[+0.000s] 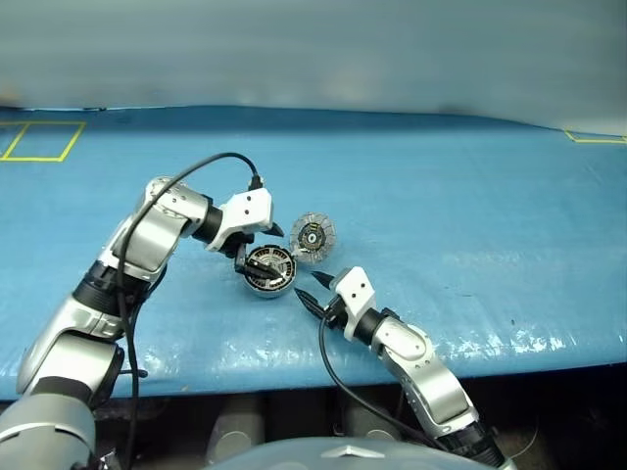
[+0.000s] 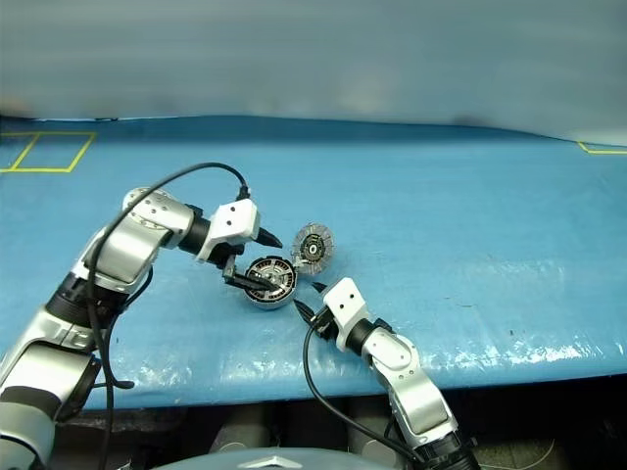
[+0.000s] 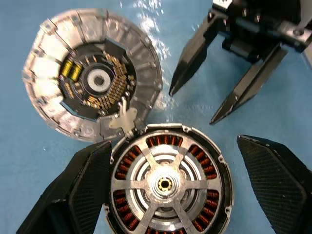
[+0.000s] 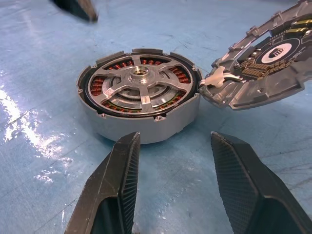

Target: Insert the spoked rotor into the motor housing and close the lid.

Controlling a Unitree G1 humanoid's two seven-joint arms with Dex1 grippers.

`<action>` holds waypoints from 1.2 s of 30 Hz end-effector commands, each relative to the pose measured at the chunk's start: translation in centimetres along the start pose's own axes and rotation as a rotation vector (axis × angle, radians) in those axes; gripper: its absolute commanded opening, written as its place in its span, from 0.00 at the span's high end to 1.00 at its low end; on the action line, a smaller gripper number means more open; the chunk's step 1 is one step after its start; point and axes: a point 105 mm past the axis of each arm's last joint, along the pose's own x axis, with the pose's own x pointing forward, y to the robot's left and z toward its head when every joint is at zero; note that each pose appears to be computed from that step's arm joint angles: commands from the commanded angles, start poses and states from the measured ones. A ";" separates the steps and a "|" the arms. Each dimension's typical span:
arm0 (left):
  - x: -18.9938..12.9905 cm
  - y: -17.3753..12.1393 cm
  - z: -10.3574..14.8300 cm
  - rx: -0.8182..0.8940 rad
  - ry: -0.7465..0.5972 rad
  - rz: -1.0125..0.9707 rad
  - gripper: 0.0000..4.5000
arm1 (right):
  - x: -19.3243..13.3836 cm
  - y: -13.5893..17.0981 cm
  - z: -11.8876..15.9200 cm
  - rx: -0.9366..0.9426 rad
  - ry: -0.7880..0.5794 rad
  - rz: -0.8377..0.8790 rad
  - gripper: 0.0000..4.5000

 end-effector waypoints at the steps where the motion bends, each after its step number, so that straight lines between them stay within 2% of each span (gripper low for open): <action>1: -2.1 0.0 0.6 -0.063 -0.120 0.122 0.36 | -0.3 -0.2 1.2 -0.020 -0.046 -0.004 0.47; 7: -3.8 -1.0 -1.4 -0.215 -0.287 0.387 0.80 | -0.6 -1.1 1.5 -0.025 -0.042 -0.028 0.47; 9: -3.9 -2.2 -2.3 -0.229 -0.332 0.454 0.96 | -0.7 -1.8 1.5 -0.026 -0.029 -0.057 0.47; 10: -3.8 -3.0 -2.6 -0.227 -0.354 0.479 0.99 | -0.7 -2.2 1.3 -0.029 -0.013 -0.078 0.47; 11: -3.8 -3.8 -2.9 -0.213 -0.377 0.511 0.99 | -0.7 -2.8 1.1 -0.035 0.008 -0.106 0.47; 14: -3.6 -5.3 -3.2 -0.217 -0.462 0.621 1.00 | -0.8 -4.3 0.4 -0.037 0.053 -0.173 0.59; 18: -2.8 -7.4 -4.2 -0.265 -0.517 0.716 1.00 | -1.2 -6.4 -0.2 -0.041 0.090 -0.267 0.89; 20: -2.5 -8.2 -4.7 -0.296 -0.540 0.767 1.00 | -1.1 -7.3 -0.3 -0.057 0.096 -0.299 0.99; 23: -1.9 -9.1 -6.1 -0.363 -0.536 0.845 1.00 | -0.6 -8.6 -0.2 -0.084 0.098 -0.355 0.99; 29: -0.3 -10.5 -7.5 -0.369 -0.495 0.901 1.00 | 1.4 -10.2 1.1 -0.028 0.025 -0.419 0.99; 33: 0.4 -10.9 -8.1 -0.390 -0.485 0.896 1.00 | 3.2 -9.0 2.5 0.003 -0.039 -0.354 0.99; 36: 0.4 -10.9 -8.3 -0.405 -0.493 0.901 1.00 | 4.5 -6.8 3.7 0.007 -0.080 -0.265 0.99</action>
